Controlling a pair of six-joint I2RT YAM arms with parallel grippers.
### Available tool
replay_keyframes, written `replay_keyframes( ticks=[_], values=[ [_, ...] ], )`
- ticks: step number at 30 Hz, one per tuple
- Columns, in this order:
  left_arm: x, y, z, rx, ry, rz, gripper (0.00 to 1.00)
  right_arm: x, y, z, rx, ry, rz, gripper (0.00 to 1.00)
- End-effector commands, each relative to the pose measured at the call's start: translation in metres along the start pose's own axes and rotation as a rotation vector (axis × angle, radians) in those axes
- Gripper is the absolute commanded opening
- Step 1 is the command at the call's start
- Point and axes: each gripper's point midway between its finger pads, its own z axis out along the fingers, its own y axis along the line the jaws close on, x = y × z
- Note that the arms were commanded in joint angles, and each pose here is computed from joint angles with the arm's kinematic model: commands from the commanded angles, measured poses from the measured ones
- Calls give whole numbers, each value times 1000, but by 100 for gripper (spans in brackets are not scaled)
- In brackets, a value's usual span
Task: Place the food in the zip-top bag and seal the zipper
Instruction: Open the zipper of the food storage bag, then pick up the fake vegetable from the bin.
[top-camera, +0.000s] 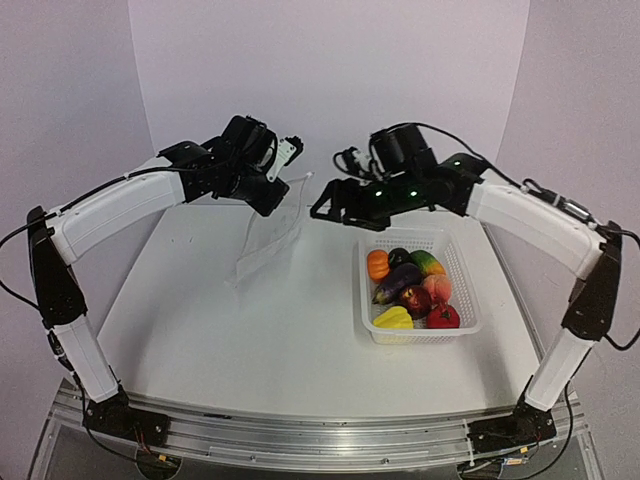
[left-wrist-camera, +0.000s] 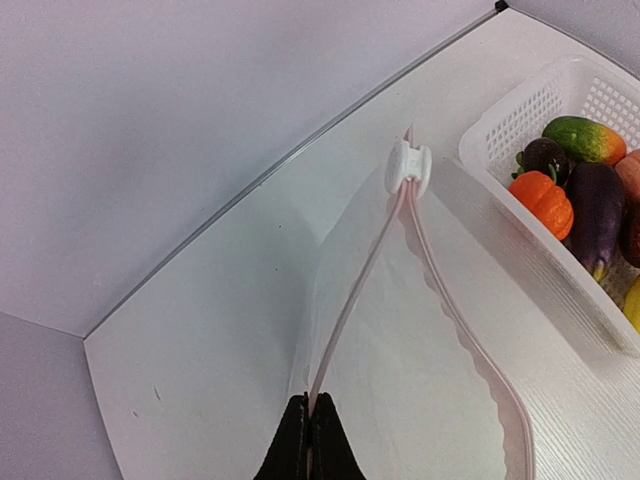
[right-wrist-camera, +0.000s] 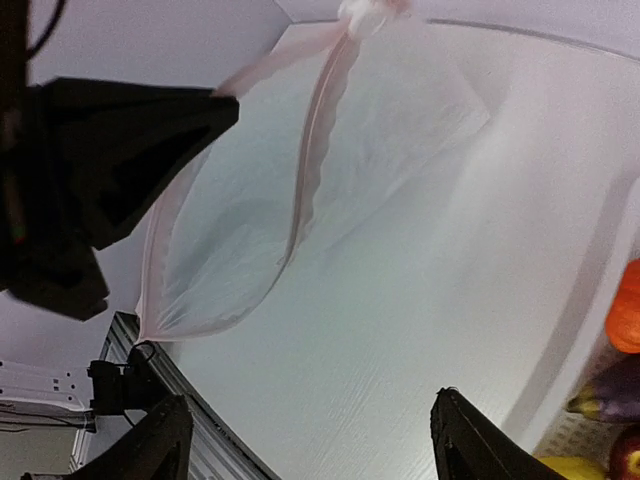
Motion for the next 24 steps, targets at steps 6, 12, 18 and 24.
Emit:
replay_keyframes(
  ticks=[6,12,18,24],
  values=[
    [-26,-7,-4,36,-64,-37,0,-15,-175,-35,636,-13,150,90],
    [-30,-9,-5,42,-69,-41,0,-12,-219,7,736,141,108,82],
    [-29,-10,-4,44,-65,-48,0,7,-228,53,669,244,135,72],
    [-27,-11,-3,50,-60,-47,0,25,-233,71,649,300,172,74]
  ],
)
